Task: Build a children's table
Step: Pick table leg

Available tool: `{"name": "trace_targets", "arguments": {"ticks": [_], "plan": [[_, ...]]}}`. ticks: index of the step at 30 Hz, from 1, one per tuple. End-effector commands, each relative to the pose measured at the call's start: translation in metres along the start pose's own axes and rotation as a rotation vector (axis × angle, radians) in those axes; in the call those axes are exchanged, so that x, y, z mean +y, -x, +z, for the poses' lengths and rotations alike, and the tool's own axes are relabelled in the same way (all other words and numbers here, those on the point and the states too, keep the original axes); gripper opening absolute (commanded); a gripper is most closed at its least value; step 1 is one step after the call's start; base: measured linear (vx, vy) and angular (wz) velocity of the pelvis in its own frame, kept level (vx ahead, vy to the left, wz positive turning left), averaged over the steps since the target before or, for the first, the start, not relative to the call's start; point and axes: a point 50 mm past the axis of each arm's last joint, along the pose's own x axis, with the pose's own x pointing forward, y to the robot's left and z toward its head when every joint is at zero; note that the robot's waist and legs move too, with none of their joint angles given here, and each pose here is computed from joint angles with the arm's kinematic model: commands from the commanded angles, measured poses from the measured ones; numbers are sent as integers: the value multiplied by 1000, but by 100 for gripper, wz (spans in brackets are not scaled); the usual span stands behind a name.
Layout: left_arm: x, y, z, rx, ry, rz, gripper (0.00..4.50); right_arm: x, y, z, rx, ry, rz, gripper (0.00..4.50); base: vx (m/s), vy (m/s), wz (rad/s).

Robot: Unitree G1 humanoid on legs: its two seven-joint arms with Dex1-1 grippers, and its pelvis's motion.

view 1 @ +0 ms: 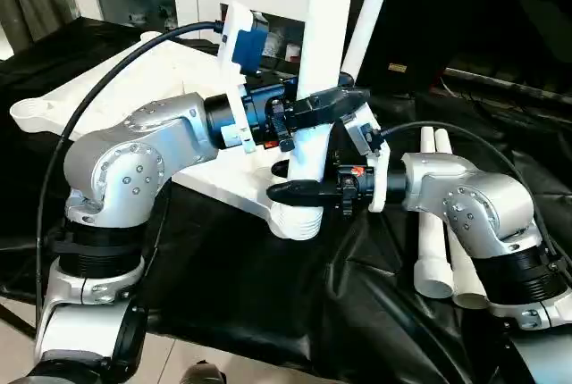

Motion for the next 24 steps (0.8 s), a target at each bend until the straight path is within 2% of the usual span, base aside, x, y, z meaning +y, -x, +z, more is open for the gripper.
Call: {"name": "trace_targets", "arguments": {"ticks": [1,4,11,13,14,19,22,23,24], "plan": [[-4,-3,2,5,-44,-4,219,2,1,-2,3,-2,16,197,0,0,0],[-3,-2,2,-9,10,2,257,2,0,-2,-9,-1,10,196,0,0,0],[2,-4,5,-38,-52,55,302,0,1,2,-55,3,-14,194,0,0,0],[7,-5,10,-115,-32,87,302,-1,1,3,-72,3,-25,194,0,0,0],[7,-5,10,-115,-32,87,302,-1,1,3,-72,3,-25,194,0,0,0],[21,0,29,-393,6,199,302,-2,-1,7,-136,4,-63,193,0,0,0],[20,0,32,-456,12,207,302,-3,-1,8,-157,6,-73,193,0,0,0],[20,0,33,-480,32,202,302,-3,-2,9,-165,5,-76,192,0,0,0],[18,1,36,-572,100,179,302,-5,-2,11,-193,9,-99,192,0,0,0]]}}
